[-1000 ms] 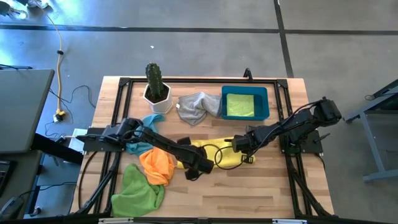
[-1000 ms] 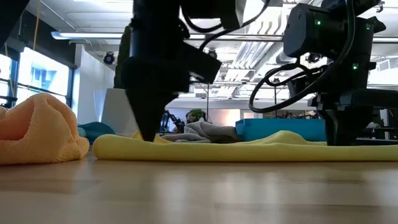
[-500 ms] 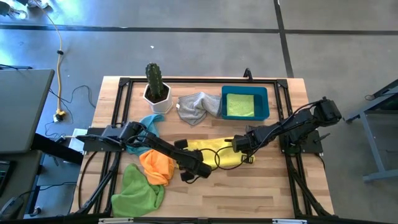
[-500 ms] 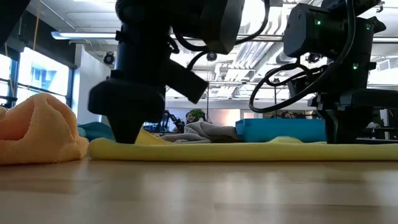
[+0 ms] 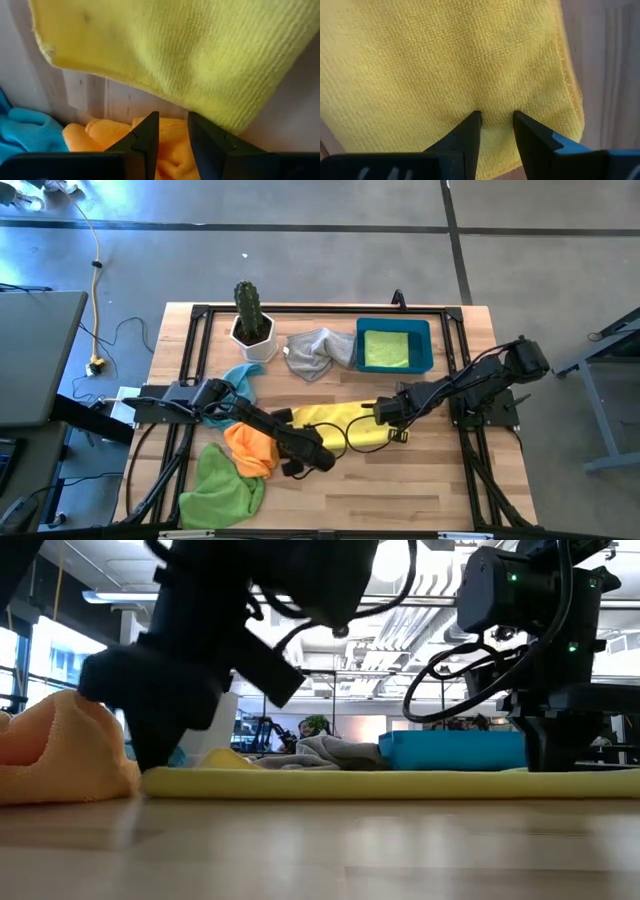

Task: Fold microfiber towels
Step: Fold the yellow microfiber cloth

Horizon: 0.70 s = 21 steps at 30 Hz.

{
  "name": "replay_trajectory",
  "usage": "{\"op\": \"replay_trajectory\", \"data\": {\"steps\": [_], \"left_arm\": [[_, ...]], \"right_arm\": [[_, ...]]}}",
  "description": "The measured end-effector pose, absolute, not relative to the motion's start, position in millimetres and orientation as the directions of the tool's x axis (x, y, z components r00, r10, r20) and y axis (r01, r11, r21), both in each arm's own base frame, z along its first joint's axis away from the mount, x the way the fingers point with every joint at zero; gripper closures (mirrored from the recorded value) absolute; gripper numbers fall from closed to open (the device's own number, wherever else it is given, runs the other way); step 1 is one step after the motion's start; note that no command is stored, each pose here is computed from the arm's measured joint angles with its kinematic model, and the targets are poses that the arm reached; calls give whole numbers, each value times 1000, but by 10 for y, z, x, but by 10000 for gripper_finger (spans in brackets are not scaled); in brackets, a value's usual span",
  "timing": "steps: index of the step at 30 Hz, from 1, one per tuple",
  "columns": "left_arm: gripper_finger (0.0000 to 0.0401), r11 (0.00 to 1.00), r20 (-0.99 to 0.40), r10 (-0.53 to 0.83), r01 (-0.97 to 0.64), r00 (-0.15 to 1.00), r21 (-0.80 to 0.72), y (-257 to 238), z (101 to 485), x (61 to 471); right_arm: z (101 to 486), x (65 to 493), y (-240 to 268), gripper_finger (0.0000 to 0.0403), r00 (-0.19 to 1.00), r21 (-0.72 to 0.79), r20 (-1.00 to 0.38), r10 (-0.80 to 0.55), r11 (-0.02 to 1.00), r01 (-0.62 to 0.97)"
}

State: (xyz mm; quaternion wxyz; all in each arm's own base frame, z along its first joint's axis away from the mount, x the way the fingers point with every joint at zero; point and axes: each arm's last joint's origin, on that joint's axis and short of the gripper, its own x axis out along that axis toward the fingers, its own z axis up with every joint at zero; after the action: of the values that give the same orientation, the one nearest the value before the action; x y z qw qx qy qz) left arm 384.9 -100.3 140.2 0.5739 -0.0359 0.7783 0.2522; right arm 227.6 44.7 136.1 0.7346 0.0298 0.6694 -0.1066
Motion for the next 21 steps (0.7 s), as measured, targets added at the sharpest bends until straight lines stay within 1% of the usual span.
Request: {"op": "replay_trajectory", "data": {"steps": [2,5,7,9,11,13,15,21], "left_arm": [[309,874,-917,231,-345,-325,343,-1000,1469,3884],[309,887,-934,222,-340,-280,313,-985,1623,3938],[309,896,-947,214,-339,-240,288,-984,1747,3969],[309,910,-959,206,-324,-192,260,-970,1884,3994],[309,921,-968,209,-306,-139,242,-960,2029,4001],[309,933,-976,199,-290,-87,215,-933,2146,3999],[309,943,-981,189,-270,-50,196,-912,2254,3982],[309,970,-985,170,-183,27,162,-873,2606,3848]], "right_arm": [[1414,2256,443,289,75,-100,-990,-117,976,195],[1589,2293,448,289,144,-82,-983,-113,975,207],[1668,2268,442,289,161,-72,-981,-111,970,232],[1725,2234,436,289,177,-47,-979,-105,951,305],[1767,2225,442,289,201,16,-977,-73,913,407],[1744,2193,461,289,190,57,-981,-38,881,469],[1704,2161,500,289,183,68,-983,-25,875,480],[1502,1988,564,289,108,40,-994,-20,847,530]]}}
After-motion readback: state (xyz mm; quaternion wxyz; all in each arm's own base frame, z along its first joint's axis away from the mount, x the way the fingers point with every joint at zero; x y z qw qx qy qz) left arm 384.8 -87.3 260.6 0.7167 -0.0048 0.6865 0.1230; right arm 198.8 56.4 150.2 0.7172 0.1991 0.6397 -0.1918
